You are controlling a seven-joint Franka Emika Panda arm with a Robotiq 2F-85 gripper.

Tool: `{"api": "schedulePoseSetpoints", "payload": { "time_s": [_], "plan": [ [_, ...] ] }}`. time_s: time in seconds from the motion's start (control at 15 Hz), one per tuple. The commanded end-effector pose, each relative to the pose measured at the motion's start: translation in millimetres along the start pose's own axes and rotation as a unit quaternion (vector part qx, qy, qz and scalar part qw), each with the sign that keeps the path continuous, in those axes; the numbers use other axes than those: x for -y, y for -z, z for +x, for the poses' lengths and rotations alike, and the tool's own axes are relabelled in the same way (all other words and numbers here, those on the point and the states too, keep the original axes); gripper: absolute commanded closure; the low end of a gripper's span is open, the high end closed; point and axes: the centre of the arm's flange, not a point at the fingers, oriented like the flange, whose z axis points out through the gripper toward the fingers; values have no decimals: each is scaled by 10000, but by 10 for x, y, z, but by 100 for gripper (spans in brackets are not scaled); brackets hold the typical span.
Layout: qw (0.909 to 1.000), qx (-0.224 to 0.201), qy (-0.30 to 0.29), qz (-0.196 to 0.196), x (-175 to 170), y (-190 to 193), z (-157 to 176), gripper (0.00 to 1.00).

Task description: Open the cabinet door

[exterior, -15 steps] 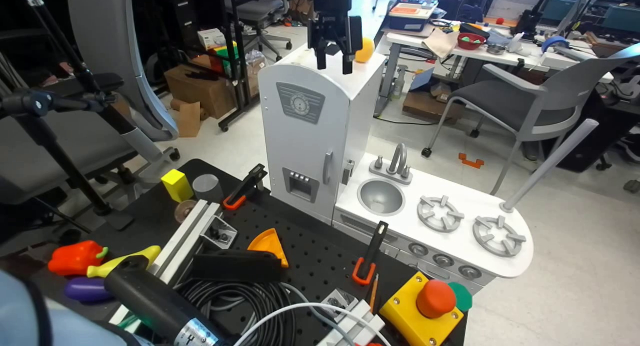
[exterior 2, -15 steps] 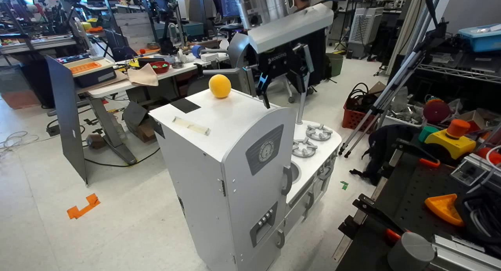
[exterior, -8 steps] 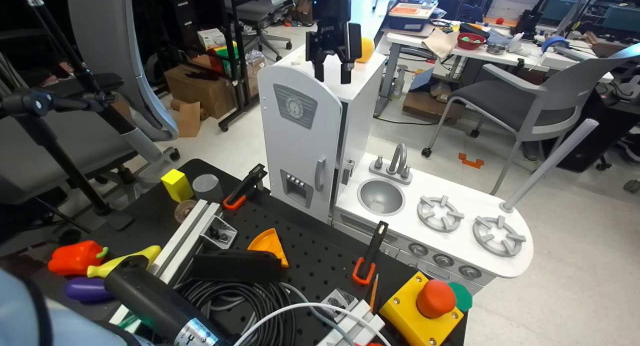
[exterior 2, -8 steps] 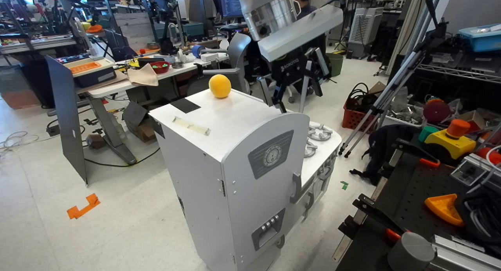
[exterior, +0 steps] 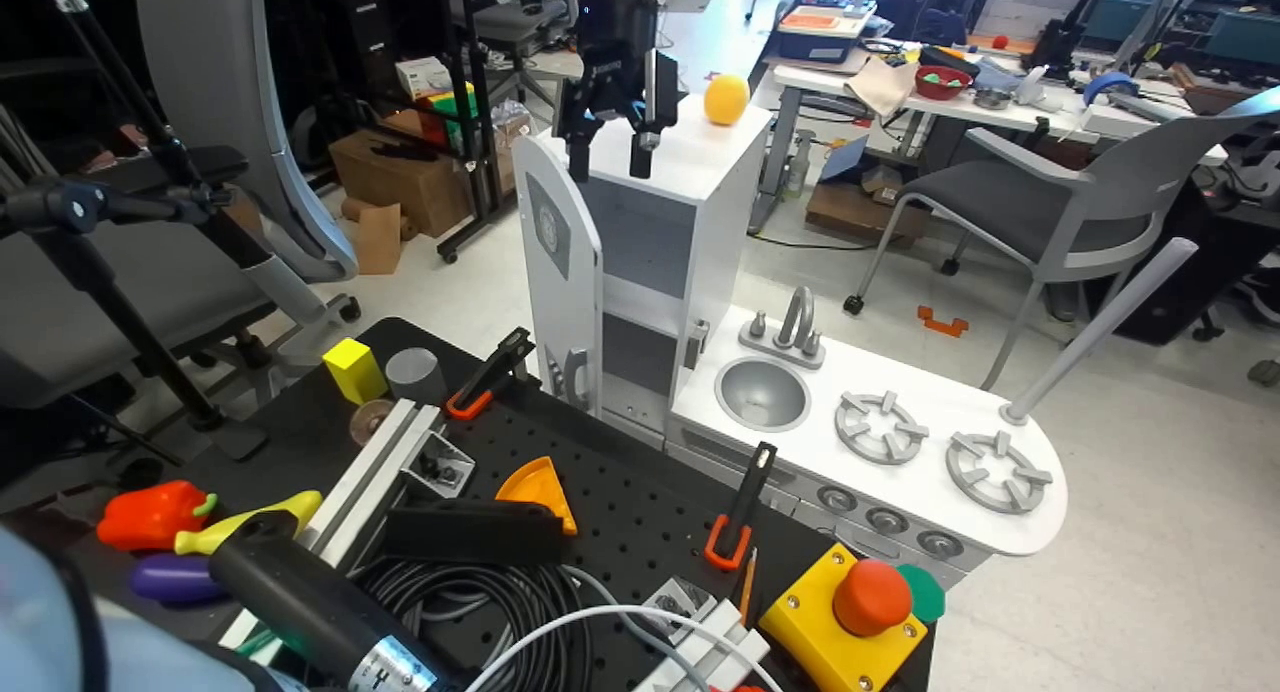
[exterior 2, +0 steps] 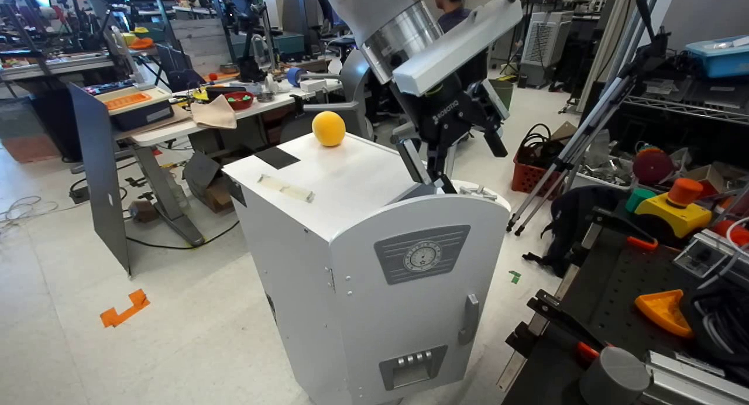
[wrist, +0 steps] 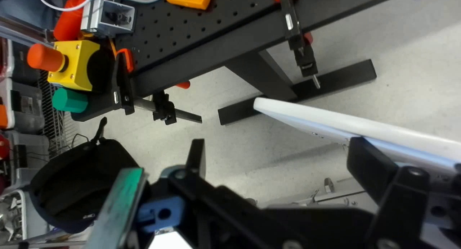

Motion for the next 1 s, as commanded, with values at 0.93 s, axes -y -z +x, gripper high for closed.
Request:
{"api": "schedulePoseSetpoints", "payload": {
  "time_s": [0.93],
  "plan": [
    [9862,-1422,777,341,114,769,-579,0]
  ]
}}
